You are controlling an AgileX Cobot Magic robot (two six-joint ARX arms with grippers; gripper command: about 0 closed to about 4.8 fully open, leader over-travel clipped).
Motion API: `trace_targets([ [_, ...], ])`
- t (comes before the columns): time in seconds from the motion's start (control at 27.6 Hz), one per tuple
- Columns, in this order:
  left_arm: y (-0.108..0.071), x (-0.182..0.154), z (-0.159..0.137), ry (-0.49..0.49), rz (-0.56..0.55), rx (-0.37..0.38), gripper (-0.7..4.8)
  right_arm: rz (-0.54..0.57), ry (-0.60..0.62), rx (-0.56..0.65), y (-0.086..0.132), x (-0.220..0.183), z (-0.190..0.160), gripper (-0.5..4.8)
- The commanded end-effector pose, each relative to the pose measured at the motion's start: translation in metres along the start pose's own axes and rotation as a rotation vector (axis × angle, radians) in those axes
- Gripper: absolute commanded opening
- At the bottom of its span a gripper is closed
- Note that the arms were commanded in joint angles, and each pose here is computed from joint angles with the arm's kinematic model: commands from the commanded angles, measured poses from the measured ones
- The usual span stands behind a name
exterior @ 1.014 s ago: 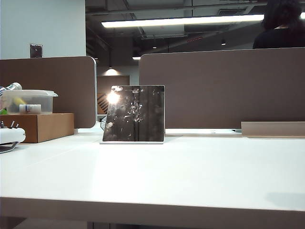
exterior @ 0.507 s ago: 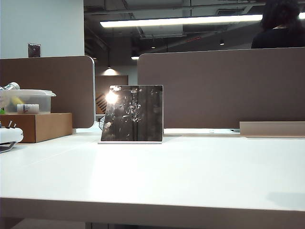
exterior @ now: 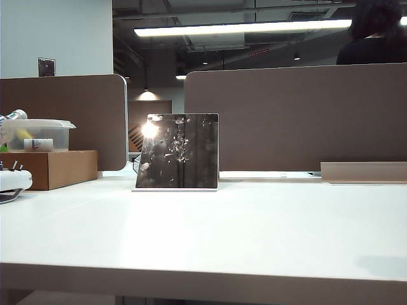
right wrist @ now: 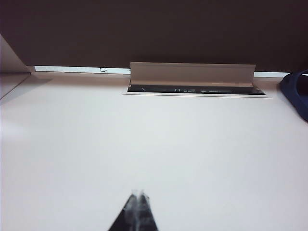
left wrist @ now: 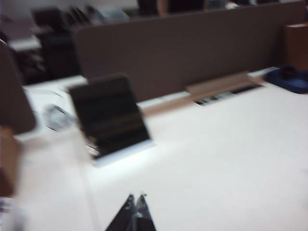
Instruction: Push the center of the mirror on the table forward to move it for a short distance.
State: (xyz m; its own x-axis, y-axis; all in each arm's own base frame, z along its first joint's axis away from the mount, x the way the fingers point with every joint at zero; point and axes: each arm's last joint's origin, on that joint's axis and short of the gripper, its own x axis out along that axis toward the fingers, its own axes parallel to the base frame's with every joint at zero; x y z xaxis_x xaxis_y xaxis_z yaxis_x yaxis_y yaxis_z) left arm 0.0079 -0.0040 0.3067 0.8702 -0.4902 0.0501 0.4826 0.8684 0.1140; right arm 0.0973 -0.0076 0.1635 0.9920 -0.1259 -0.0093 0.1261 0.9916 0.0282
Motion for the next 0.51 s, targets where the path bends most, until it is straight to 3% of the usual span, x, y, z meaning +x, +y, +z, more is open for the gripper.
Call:
trace_targets([
  [0.04,0.002,0.014,-0.008,-0.038,0.14,0.065,-0.05,-0.003,-0.007,0.001,0.0,0.0,0.0,-0.05],
  [0.11,0.005,0.025,-0.021,-0.032,0.221,0.059,-0.05,-0.004,-0.006,0.001,0.0,0.0,0.0,-0.05],
  [0.25,0.013,0.046,-0.055,-0.026,0.29,-0.028,-0.05,-0.004,-0.006,0.001,0.0,0.0,0.0,-0.05],
  [0.4,0.025,0.066,-0.107,-0.079,0.346,-0.11,-0.04,-0.004,-0.006,0.001,0.0,0.0,0.0,-0.05],
  [0.51,0.029,0.07,-0.135,-0.073,0.402,-0.109,-0.04,-0.004,-0.006,0.001,0.0,0.0,0.0,-0.05],
])
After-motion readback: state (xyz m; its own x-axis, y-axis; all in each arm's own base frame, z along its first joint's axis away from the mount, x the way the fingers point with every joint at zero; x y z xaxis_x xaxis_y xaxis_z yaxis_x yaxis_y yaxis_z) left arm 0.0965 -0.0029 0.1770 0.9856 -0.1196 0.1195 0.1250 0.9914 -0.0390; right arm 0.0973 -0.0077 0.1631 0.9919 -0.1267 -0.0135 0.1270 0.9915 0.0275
